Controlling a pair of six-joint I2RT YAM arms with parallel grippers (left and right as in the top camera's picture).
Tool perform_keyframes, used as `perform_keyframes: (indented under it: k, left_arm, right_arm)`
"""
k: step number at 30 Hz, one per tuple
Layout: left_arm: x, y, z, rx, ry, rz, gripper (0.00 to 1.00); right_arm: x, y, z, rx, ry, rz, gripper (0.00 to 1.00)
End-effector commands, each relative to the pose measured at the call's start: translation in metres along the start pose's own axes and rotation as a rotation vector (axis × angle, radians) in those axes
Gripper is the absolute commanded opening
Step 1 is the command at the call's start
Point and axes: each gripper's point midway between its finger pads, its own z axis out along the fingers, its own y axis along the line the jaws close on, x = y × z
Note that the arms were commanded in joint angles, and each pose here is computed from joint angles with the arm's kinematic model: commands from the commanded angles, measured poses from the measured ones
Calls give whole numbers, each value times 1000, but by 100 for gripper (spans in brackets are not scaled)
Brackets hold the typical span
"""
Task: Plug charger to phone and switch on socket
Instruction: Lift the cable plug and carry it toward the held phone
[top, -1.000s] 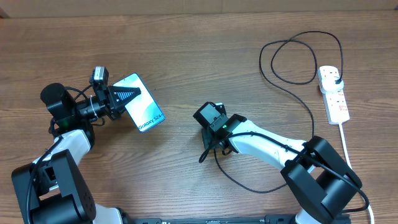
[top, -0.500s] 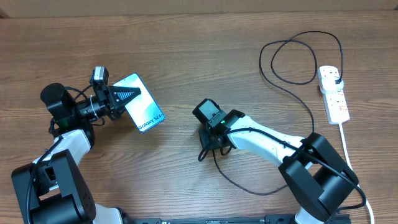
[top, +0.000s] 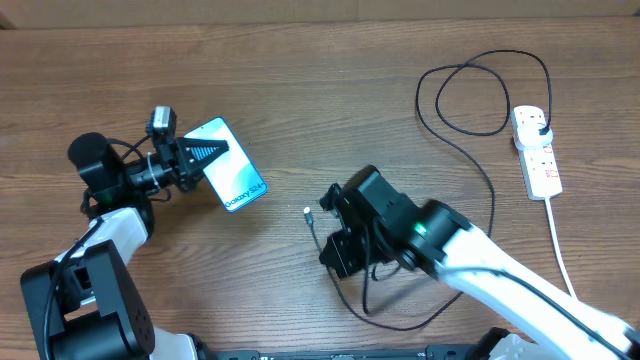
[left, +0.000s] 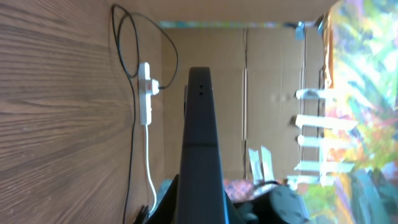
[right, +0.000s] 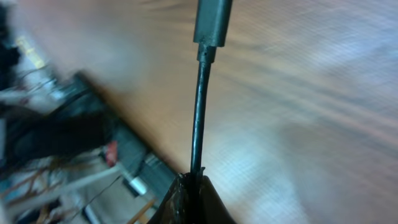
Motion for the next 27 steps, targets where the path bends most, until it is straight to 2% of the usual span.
perform_keyframes:
  k: [1,8,17,27]
  left_arm:
    - [10,-6,22,5,70,83,4]
    - [20,-12,47,11,112,168,4]
    - [31,-13,46,23,171,161,4]
    - [41,-14,52,26,221,119,4]
  right_arm:
    - [15,37,-14,-124,18,-70,4]
    - [26,55,-14,-149,30,-85,4]
    - [15,44,-13,-79,-25,-88,4]
    - [3,52,-14,-109,-71,-114,4]
